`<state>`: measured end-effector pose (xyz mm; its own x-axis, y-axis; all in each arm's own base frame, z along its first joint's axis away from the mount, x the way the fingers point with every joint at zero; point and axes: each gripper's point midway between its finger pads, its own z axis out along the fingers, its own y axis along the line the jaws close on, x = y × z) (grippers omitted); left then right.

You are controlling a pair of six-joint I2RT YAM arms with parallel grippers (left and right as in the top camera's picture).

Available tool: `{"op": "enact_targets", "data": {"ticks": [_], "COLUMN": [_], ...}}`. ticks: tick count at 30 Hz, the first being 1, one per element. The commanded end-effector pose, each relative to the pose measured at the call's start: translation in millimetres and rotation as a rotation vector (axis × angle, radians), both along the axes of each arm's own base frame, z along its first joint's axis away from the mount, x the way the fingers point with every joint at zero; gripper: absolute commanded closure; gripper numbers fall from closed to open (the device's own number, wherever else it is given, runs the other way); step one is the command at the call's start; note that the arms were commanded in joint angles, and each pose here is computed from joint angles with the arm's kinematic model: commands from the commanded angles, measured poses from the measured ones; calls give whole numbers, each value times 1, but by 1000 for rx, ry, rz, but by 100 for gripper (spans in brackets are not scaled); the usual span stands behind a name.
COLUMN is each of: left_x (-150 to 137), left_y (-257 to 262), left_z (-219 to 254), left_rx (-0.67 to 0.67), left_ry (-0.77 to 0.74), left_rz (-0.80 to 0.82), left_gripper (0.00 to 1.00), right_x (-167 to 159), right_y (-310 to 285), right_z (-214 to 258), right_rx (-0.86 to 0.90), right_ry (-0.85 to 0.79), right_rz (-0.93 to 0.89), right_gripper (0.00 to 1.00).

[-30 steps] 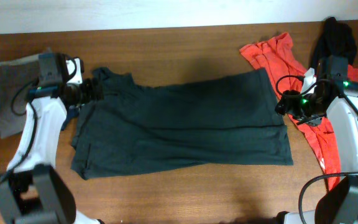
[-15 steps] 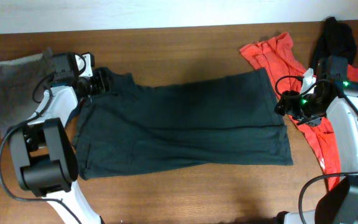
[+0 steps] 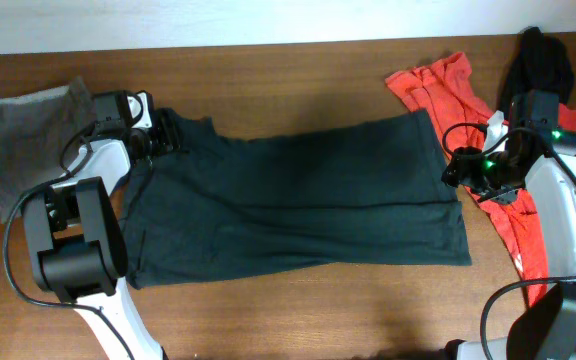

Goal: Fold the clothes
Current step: 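Move both grippers to the shirt's top corners and grasp them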

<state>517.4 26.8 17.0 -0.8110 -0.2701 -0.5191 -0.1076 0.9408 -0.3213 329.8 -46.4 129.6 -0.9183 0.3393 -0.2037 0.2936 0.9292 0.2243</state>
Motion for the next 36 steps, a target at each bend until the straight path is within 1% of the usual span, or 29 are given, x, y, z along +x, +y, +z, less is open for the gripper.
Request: {"op": "enact_targets", "data": {"ticks": [1, 8, 13, 17, 18, 20, 22, 23, 24, 25, 26, 27, 29, 32, 35, 36], "left_x": [8, 23, 33, 28, 27, 27, 28, 29, 30, 31, 32, 35, 37, 36, 30, 26], "left_y": [5, -3, -17, -24, -24, -24, -24, -25, -29, -31, -34, -40, -48, -55, -57, -57], "left_z": [3, 14, 14, -3, -6, -5, -4, -3, 0, 2, 4, 11, 20, 33, 42, 44], "left_rx": [3, 12, 16, 8, 8, 7, 7, 2, -15, -26, -41, -70, -112, -168, -185, -188], "left_ry": [-23, -100, -140, -103, -93, -96, -102, -104, -117, -121, -128, -141, -157, -147, -128, -112], "left_rz": [21, 3, -25, -38, -37, -37, -38, -42, -56, -65, -77, -101, -135, -128, -128, -126], "left_gripper": [30, 30, 40, 43, 46, 48, 52, 56, 67, 71, 78, 89, 97, 99, 99, 99], "right_x": [-3, -3, -3, -3, -3, -2, -1, -1, 1, 2, 3, 6, 10, 18, 30, 34], "right_y": [1, 1, 1, 1, 1, 1, 1, 1, 0, 0, 0, -1, -2, -4, -6, -7], "right_z": [-1, -6, -6, -6, -6, -6, -5, -5, -5, -5, -4, -4, -3, 0, 3, 3], "right_rx": [-8, -5, -5, -4, -5, -5, -7, -7, -9, -9, -11, -14, -18, -27, -42, -47], "right_ry": [8, 21, 21, 22, 21, 21, 14, 13, 7, 3, -2, -13, -30, -65, -117, -134], "right_rz": [7, 7, 7, 7, 7, 7, 7, 7, 7, 6, 7, 7, 7, 7, 28, 34], "right_gripper": [31, 31, 31, 31, 31, 31, 31, 31, 31, 31, 32, 31, 32, 33, 41, 42]}}
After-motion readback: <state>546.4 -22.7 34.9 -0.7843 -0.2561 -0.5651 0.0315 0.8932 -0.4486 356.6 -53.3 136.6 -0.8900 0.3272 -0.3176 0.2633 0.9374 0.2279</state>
